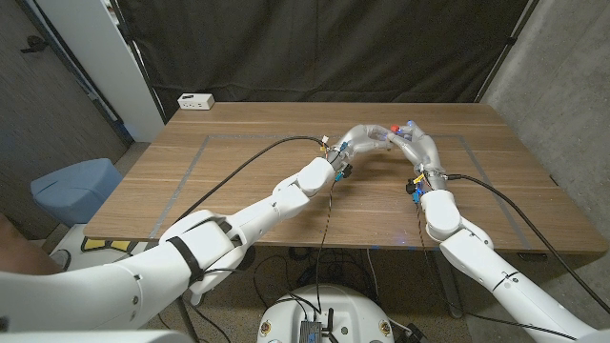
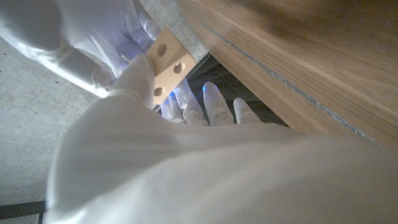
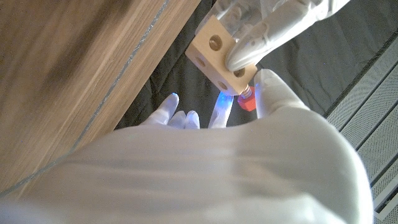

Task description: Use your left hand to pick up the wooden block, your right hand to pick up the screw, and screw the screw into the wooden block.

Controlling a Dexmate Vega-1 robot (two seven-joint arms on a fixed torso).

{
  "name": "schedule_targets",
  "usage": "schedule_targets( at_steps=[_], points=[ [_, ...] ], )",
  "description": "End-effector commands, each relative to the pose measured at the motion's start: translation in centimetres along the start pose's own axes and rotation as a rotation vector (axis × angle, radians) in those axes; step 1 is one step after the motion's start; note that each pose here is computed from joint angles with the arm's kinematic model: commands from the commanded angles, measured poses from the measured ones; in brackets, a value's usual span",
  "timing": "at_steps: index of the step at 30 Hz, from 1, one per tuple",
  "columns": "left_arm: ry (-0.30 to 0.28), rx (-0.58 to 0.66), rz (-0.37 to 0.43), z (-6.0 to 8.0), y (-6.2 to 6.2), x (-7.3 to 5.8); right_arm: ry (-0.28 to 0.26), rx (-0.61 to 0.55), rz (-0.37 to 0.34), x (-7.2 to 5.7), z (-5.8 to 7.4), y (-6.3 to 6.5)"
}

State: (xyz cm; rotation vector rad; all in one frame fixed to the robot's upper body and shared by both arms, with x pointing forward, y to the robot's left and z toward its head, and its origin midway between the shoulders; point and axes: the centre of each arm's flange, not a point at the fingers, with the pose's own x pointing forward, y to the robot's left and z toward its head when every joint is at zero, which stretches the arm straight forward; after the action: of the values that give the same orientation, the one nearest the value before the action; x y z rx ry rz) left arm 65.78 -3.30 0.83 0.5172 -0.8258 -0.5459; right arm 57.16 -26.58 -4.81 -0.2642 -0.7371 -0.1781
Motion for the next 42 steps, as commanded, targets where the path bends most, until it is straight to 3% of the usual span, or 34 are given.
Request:
schedule_targets(
  at_steps=[1, 29, 42],
  points=[
    [0.000, 0.000, -0.008, -0.1, 0.1, 0.3, 0.001, 0.005, 0.010, 0.3, -0.1, 0.0],
    [0.016, -0.021, -0.008, -0.5, 0.3, 0.3, 0.003, -0.010, 0.021, 0.7, 0.4, -0.3],
    [0.022, -0.034, -0.004, -0.8, 0.3, 0.1, 0.010, -0.053, 0.026, 0.5, 1.4, -1.5]
  ],
)
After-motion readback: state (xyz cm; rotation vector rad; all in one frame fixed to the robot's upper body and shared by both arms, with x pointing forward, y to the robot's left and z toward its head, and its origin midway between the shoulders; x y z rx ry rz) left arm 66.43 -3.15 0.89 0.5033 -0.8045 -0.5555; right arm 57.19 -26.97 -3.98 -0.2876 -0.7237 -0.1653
